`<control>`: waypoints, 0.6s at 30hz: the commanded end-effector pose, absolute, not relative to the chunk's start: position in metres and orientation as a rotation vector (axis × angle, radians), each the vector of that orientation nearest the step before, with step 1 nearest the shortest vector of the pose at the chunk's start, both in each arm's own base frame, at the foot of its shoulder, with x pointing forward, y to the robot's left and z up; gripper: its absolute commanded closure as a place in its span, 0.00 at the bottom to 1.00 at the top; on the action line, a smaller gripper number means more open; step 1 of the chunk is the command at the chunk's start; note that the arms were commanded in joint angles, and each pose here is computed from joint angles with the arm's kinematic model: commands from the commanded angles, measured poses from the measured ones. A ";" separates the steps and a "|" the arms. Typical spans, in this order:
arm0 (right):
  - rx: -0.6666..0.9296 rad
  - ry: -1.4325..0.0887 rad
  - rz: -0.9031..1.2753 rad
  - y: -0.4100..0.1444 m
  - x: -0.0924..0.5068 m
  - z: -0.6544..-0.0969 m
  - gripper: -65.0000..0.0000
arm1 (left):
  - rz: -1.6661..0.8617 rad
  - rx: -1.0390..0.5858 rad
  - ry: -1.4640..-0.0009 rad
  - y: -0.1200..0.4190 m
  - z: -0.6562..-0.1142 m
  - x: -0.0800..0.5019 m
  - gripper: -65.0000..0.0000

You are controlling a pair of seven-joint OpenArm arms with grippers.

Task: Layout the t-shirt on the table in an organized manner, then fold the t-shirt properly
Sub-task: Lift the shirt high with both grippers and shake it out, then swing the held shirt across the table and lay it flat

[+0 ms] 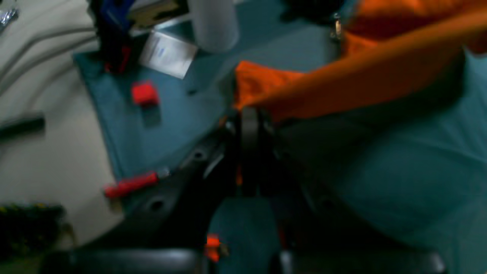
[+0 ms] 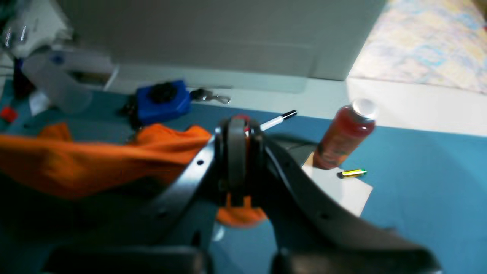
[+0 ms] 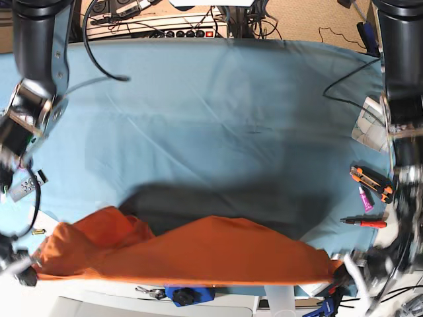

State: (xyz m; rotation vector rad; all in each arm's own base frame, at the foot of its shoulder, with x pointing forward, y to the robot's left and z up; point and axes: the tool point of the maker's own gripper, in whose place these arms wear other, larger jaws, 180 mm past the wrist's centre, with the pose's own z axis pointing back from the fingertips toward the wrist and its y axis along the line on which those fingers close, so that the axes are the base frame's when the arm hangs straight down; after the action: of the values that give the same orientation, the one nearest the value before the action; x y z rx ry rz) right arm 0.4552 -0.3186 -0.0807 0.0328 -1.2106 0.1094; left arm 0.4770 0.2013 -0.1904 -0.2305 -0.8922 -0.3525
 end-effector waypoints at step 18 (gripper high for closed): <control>0.057 -0.940 0.074 -0.327 0.271 -0.235 1.00 | -0.259 -0.300 -0.792 0.228 -0.286 0.343 1.00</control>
State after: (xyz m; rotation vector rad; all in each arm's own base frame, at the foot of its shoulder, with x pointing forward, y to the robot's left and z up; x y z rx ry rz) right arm 0.2663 -0.3223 -0.2499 0.0829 -0.8969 0.0544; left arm 0.3361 0.2189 -0.2996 -0.3274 -0.7563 -0.2586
